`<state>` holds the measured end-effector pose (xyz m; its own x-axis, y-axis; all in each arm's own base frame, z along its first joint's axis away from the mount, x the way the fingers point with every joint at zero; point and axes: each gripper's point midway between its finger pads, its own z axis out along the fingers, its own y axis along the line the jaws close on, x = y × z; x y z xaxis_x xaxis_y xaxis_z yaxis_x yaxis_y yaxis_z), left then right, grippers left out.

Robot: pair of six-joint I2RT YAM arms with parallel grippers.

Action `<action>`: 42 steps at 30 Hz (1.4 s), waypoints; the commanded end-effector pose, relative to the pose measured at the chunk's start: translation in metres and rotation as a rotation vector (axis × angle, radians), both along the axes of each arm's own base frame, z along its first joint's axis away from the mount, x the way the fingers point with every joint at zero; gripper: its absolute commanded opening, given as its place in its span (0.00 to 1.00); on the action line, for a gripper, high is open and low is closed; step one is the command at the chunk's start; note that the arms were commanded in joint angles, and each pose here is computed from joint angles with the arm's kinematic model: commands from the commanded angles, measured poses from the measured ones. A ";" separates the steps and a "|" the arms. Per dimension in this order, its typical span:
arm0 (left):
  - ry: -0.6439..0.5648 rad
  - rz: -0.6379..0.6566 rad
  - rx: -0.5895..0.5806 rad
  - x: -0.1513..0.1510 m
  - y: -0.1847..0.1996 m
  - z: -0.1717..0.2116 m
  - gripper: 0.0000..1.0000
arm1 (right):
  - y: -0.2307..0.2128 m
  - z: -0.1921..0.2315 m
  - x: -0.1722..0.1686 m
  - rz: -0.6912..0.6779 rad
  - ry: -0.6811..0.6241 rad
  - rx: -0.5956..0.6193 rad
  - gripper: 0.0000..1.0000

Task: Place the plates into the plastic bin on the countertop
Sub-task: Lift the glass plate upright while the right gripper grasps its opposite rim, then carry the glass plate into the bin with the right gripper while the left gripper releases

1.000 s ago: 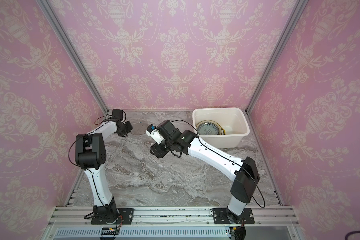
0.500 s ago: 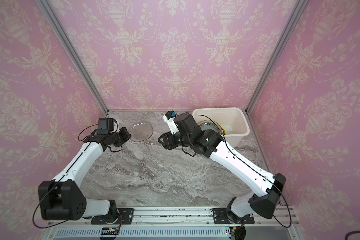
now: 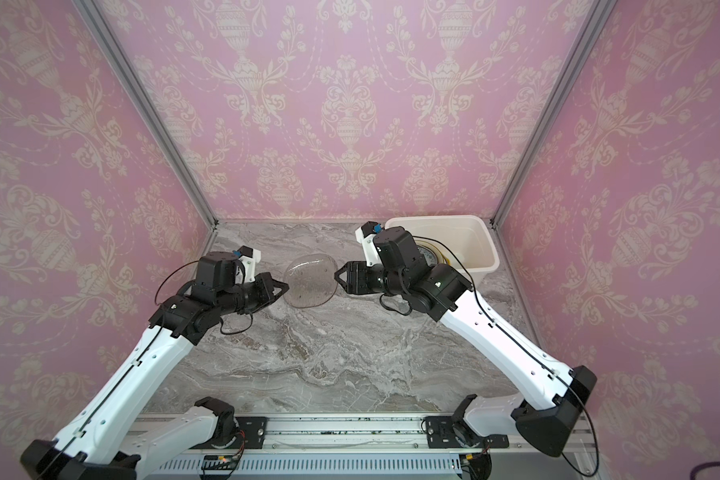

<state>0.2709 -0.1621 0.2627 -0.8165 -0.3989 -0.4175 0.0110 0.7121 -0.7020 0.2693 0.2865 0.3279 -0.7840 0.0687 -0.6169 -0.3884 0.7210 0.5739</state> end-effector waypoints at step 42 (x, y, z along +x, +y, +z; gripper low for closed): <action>-0.316 -0.130 -0.056 -0.006 -0.055 0.093 0.78 | -0.144 0.030 0.067 -0.374 -0.077 -0.115 0.00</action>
